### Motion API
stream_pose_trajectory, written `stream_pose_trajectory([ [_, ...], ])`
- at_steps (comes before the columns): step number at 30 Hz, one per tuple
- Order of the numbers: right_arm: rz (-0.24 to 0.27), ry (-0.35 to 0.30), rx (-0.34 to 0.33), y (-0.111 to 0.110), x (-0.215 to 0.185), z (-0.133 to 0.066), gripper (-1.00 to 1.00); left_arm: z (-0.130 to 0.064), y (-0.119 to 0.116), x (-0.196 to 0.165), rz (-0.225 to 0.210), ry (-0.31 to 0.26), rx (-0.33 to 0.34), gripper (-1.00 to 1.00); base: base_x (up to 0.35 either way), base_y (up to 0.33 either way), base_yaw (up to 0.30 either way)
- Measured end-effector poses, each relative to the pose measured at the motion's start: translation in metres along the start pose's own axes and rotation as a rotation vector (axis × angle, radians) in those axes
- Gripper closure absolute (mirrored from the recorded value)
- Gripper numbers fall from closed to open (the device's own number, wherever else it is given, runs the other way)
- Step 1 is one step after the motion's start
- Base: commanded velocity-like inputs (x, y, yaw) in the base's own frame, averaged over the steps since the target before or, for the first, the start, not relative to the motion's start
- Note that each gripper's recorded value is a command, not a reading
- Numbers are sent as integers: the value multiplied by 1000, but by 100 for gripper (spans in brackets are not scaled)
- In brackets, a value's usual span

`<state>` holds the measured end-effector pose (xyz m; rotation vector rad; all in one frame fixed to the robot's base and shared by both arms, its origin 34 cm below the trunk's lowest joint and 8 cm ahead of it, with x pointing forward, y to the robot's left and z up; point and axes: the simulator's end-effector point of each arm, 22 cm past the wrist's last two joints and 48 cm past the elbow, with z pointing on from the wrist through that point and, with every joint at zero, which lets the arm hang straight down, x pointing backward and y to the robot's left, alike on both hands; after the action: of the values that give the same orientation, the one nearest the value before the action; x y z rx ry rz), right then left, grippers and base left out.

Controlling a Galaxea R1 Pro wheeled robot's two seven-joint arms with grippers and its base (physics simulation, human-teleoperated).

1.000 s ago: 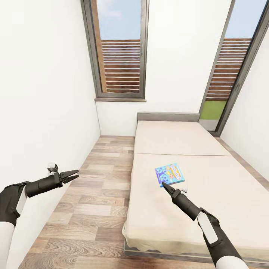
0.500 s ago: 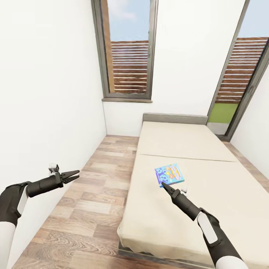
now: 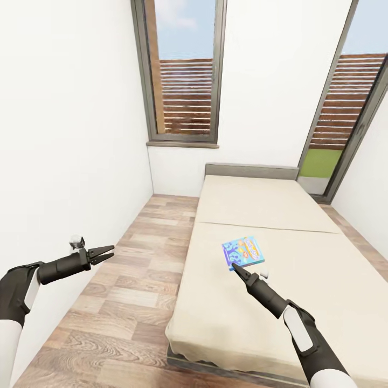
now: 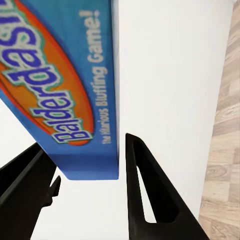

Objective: Put all the toys in the child's room - the three board games (two on the bed and one on the table), the two jigsaw puzzles on the table, and the tennis ball on the table - inside the toy box on the table in the child's room.

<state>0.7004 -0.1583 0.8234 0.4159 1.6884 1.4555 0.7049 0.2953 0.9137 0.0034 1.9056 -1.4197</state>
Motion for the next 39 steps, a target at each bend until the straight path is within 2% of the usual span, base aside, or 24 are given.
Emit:
stream_pose_trajectory([
  [15, 2, 1, 17, -1, -1, 0, 100, 0, -5, -3, -2, -2, 6, -100, -2, 0, 213],
  [22, 3, 1, 22, 9, -7, 0, 100, 2, -4, -7, -3, 6, -40, -100, 0, 0, 265],
  [28, 6, -7, 21, 17, -13, -1, 100, 3, -11, -14, 4, 7, -49, -100, -50, 0, 59],
  [30, 7, -8, 21, 20, -14, 0, 100, 8, -14, -12, 5, 24, -50, -100, -258, 0, 8],
  [34, 6, -8, 24, 25, -17, -1, 100, 26, -18, 9, 20, 124, -65, -100, -291, 0, 2],
  [39, 8, -10, 21, 33, -21, -1, 100, 30, -25, 9, 27, 146, -70, -100, -83, 0, -1],
])
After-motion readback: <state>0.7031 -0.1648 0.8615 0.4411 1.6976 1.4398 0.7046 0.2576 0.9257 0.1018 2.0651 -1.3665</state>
